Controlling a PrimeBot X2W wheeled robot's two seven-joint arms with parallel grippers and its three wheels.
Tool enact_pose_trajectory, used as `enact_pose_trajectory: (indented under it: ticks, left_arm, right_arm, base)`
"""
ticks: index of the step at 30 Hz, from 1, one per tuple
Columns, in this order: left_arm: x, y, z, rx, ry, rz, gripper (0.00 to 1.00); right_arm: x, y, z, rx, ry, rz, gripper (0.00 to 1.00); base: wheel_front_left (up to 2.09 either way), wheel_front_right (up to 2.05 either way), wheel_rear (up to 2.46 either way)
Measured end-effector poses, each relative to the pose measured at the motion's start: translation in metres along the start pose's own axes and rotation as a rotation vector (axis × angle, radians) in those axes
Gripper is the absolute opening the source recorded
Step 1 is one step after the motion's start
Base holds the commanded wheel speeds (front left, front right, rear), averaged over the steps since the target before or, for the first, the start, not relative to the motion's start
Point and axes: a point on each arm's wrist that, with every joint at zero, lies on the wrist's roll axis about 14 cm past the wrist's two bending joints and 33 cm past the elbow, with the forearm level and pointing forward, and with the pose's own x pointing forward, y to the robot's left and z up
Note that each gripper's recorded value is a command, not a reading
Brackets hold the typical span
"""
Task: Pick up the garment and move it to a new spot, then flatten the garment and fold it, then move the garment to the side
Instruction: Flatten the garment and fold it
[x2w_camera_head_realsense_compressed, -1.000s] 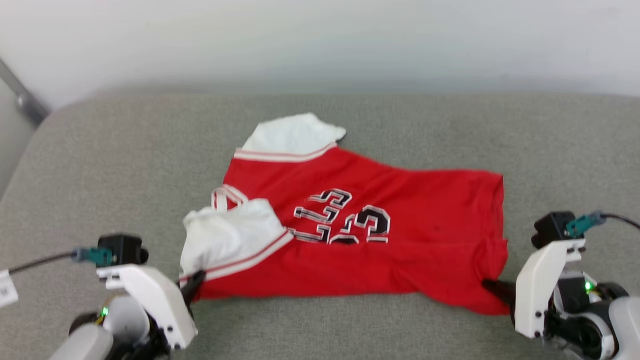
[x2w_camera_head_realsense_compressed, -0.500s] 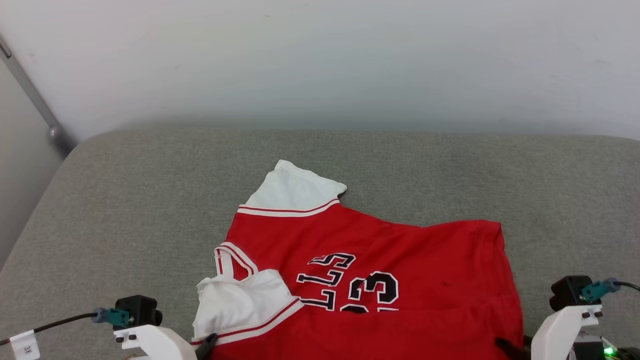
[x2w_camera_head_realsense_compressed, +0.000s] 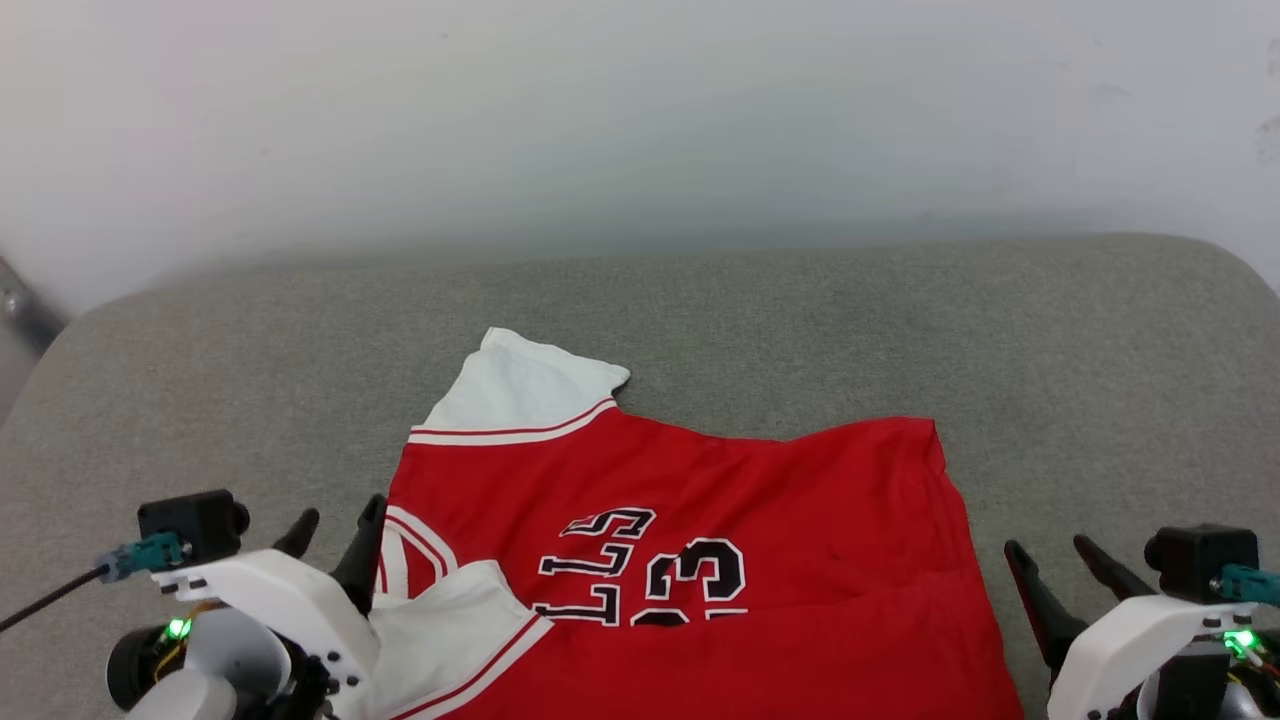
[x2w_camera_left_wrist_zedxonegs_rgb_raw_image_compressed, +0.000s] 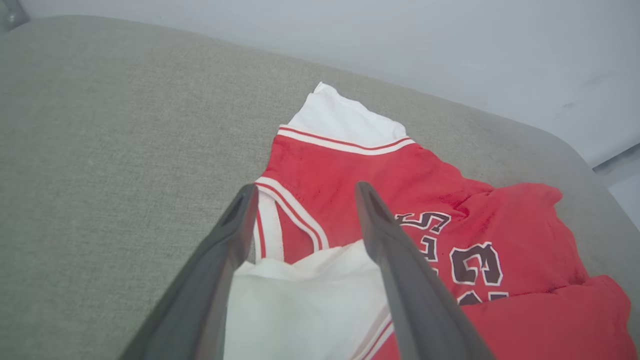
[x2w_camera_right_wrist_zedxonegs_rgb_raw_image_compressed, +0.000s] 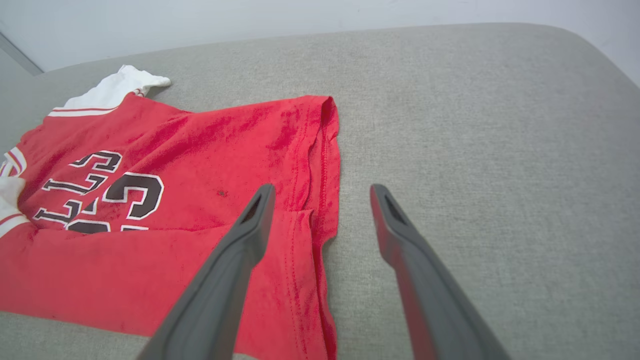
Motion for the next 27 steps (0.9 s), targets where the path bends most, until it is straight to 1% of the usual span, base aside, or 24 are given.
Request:
enact_pose_trajectory:
  ticks: [4,8,11,14,17,20,24,27]
  left_arm:
    - [0.024,-0.013,0.032,0.032,-0.094,-0.041,1.0]
    - [0.059,-0.017,0.063,0.054,-0.16,-0.063,1.0]
    - [0.091,-0.017,0.073,0.063,-0.171,-0.069,1.0]
    - [0.124,-0.016,0.074,0.064,-0.141,-0.085,1.0]
    - [0.156,-0.019,0.071,0.065,-0.084,-0.118,1.0]
    - [0.185,-0.023,0.064,0.054,0.01,-0.158,1.0]
    - [0.215,-0.026,0.049,0.058,0.172,-0.186,1.0]
    - [0.23,-0.021,0.032,0.073,0.325,-0.188,1.0]
  right_arm:
    - [0.007,-0.002,0.028,-0.012,-0.123,-0.021,1.0]
    - [0.024,0.002,0.062,-0.015,-0.248,-0.016,1.0]
    - [0.038,0.005,0.073,-0.013,-0.294,-0.014,1.0]
    - [0.052,0.006,0.077,-0.016,-0.305,-0.014,1.0]
    - [0.063,0.004,0.076,-0.022,-0.306,-0.023,1.0]
    - [0.072,0.001,0.072,-0.03,-0.29,-0.036,1.0]
    - [0.078,-0.006,0.062,-0.031,-0.257,-0.057,1.0]
    - [0.082,-0.011,0.055,-0.028,-0.234,-0.074,1.0]
  base:
    - [0.0,0.0,0.0]
    - [0.0,0.0,0.0]
    - [0.0,0.0,0.0]
    - [0.0,0.0,0.0]
    - [0.0,0.0,0.0]
    - [0.0,0.0,0.0]
    - [0.0,0.0,0.0]
    - [0.0,0.0,0.0]
